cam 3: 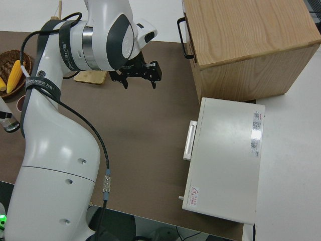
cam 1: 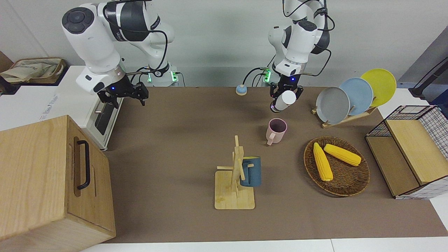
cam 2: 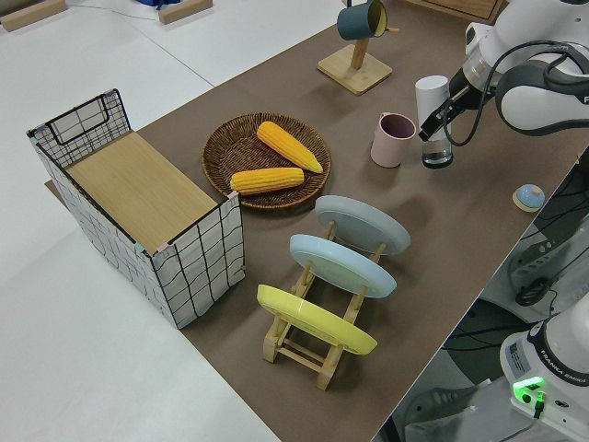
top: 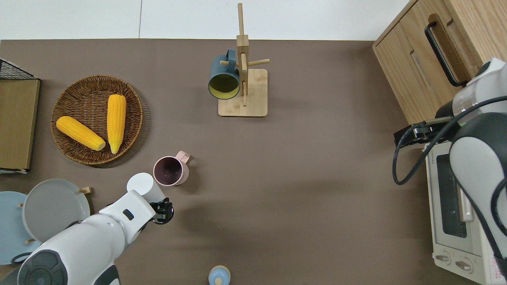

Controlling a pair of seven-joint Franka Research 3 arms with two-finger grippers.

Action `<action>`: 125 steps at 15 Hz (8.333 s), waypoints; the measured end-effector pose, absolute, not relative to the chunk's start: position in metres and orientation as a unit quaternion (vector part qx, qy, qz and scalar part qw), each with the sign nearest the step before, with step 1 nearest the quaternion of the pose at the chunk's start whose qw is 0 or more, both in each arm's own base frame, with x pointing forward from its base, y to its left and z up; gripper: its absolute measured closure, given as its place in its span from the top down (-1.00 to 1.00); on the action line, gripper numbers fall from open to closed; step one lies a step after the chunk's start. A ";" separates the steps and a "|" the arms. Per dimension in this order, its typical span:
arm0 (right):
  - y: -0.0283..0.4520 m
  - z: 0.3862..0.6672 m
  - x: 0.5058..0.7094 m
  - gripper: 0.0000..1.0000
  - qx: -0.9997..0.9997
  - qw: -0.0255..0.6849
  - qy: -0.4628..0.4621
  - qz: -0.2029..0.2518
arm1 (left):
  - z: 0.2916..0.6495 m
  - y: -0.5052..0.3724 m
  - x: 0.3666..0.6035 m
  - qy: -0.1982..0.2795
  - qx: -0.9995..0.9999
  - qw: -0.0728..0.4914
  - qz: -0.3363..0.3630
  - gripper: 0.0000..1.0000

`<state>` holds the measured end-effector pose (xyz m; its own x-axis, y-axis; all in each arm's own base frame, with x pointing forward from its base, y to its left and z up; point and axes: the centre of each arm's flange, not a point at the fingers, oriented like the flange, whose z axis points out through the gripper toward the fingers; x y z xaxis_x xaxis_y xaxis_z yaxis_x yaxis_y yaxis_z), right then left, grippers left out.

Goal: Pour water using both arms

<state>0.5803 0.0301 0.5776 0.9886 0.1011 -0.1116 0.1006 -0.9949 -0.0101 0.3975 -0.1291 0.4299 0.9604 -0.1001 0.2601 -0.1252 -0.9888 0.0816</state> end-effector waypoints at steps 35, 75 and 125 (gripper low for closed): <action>0.040 0.618 0.574 0.98 -0.998 0.003 -0.061 0.022 | 0.394 -0.149 0.469 -0.077 0.987 -0.003 -0.140 0.27; 0.040 0.618 0.574 0.98 -0.998 0.003 -0.061 0.022 | 0.418 -0.148 0.466 -0.077 0.987 -0.017 -0.143 0.27; 0.040 0.618 0.574 0.98 -0.998 0.003 -0.061 0.022 | 0.647 0.206 0.561 0.074 0.931 -0.072 0.350 0.27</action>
<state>0.5741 0.0401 0.6180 0.9917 0.1212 -0.0426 0.1210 -0.9926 -0.0089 0.5611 0.2057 0.6474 0.7437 0.0877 0.6628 0.1890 -0.9785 -0.0826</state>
